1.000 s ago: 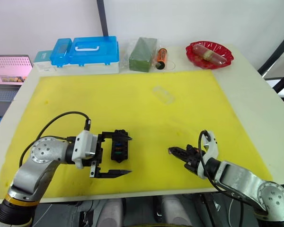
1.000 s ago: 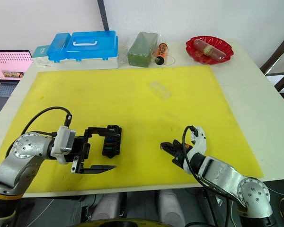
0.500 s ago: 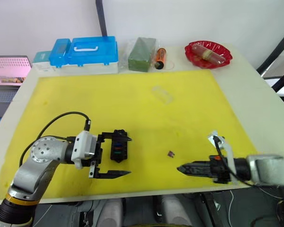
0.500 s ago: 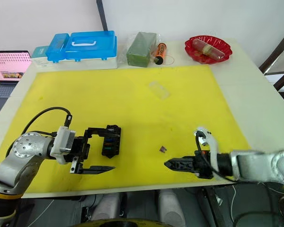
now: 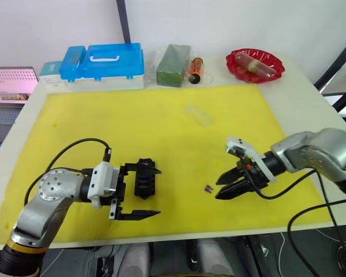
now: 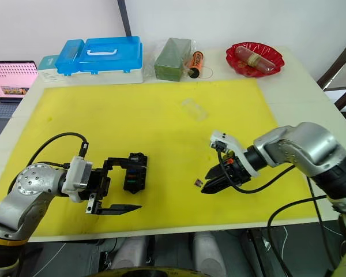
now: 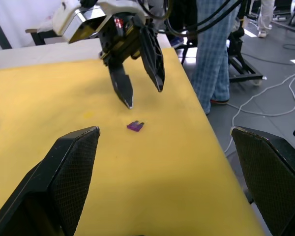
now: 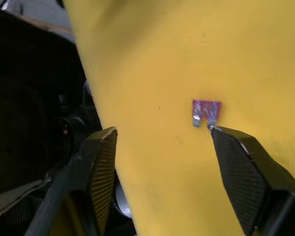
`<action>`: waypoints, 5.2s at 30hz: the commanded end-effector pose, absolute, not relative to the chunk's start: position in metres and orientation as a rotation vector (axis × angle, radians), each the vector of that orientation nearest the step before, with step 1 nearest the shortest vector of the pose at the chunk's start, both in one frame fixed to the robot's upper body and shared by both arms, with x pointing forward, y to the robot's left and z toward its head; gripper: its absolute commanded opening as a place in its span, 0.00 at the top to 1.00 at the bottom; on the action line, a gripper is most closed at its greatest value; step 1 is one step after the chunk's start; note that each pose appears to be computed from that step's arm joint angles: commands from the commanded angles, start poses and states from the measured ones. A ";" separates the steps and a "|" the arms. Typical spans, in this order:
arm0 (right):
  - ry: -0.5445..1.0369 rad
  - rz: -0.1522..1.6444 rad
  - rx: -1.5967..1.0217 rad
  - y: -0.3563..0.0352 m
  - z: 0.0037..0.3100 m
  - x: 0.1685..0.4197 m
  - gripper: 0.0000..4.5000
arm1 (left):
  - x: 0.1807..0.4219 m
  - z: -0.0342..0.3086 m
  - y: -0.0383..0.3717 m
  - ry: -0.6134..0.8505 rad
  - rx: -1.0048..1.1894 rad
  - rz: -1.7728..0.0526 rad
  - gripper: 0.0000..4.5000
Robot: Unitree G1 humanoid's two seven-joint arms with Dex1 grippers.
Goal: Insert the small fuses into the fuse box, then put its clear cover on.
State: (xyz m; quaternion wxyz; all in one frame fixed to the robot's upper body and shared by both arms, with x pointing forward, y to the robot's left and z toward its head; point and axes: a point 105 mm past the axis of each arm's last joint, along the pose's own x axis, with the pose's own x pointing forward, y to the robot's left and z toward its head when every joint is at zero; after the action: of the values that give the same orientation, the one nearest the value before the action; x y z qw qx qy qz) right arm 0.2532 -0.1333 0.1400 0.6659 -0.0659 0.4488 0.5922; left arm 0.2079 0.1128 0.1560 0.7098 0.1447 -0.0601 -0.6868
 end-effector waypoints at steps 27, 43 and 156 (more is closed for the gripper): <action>1.077 1.381 -0.163 -0.127 0.119 0.279 0.48 | 0.205 0.164 0.109 -0.167 0.342 -1.522 0.00; 1.060 1.369 -0.197 -0.124 0.109 0.283 1.00 | 0.205 0.164 0.109 -0.167 0.341 -1.521 0.00; 1.041 1.130 0.212 -0.122 0.101 0.269 0.56 | 0.206 0.164 0.107 -0.169 0.344 -1.541 0.00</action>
State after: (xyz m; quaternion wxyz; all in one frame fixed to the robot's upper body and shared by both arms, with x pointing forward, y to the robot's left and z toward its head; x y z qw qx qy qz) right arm 0.2678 -0.1246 0.1019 0.7075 0.1131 0.4779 0.5082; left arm 0.2088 0.1082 0.1606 0.7066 0.1481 -0.0693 -0.6885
